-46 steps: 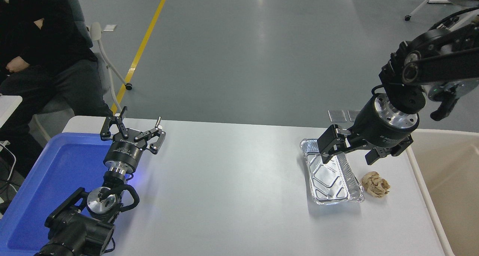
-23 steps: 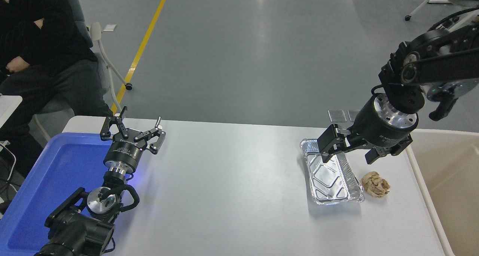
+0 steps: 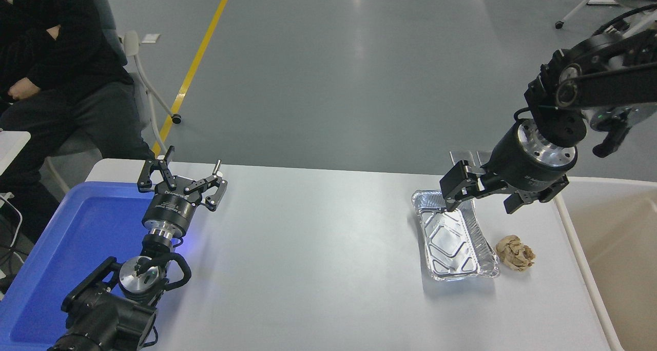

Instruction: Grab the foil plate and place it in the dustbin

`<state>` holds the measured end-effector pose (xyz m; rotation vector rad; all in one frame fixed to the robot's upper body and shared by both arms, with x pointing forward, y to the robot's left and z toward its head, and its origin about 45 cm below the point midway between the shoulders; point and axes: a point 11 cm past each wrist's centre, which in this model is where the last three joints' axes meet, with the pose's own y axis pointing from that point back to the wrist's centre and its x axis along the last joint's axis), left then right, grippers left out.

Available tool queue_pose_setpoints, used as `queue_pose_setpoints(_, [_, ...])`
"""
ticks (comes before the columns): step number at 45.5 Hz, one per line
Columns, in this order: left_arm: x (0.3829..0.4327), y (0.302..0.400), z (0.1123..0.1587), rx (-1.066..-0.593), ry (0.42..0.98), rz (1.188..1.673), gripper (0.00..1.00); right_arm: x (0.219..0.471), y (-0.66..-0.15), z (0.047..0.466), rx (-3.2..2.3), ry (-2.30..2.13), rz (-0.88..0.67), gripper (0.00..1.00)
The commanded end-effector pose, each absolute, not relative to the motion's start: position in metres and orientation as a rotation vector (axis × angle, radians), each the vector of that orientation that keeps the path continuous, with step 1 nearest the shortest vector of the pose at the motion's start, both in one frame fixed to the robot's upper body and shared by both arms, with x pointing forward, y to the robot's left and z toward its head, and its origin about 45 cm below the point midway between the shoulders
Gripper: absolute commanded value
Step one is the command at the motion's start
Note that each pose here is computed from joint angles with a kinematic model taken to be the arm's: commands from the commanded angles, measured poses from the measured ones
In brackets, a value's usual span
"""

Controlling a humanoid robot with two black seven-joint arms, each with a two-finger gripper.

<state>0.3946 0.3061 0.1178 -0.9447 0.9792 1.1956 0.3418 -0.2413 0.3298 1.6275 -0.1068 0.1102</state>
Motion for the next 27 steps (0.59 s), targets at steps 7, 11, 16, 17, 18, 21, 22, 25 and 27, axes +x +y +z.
queue_pose_setpoints(7, [0.3946,0.3061,0.1178,-0.945,0.979,1.195,0.99,0.348,-0.246,0.326,1.62,-0.117,0.114,1.0])
queue_pose_setpoints(11, [0.3946,0.3061,0.1178,-0.945,0.979,1.195,0.99,0.351,-0.246,0.32,1.615,-0.116,0.111,1.0])
queue_pose_setpoints(16, [0.3946,0.3061,0.1178,-0.945,0.979,1.195,0.99,0.358,-0.244,0.31,1.618,-0.127,0.118,1.0])
queue_pose_setpoints(17, [0.3946,0.3061,0.1178,-0.945,0.979,1.195,0.99,0.36,-0.244,0.307,1.62,-0.133,0.121,1.0])
queue_pose_setpoints(18, [0.3946,0.3061,0.1178,-0.945,0.979,1.195,0.99,0.361,-0.244,0.305,1.621,-0.137,0.122,1.0])
queue_pose_setpoints(21, [0.3946,0.3061,0.1178,-0.945,0.979,1.195,0.99,0.364,-0.244,0.298,1.617,-0.143,0.127,1.0])
queue_pose_setpoints(22, [0.3946,0.3061,0.1178,-0.945,0.979,1.195,0.99,0.365,-0.245,0.297,1.614,-0.143,0.128,1.0])
queue_pose_setpoints(25, [0.3946,0.3061,0.1178,-0.945,0.979,1.195,0.99,0.365,-0.249,0.288,1.595,-0.127,0.13,1.0])
queue_pose_setpoints(27, [0.3946,0.3061,0.1178,-0.945,0.979,1.195,0.99,0.366,-0.253,0.282,1.584,-0.119,0.129,1.0])
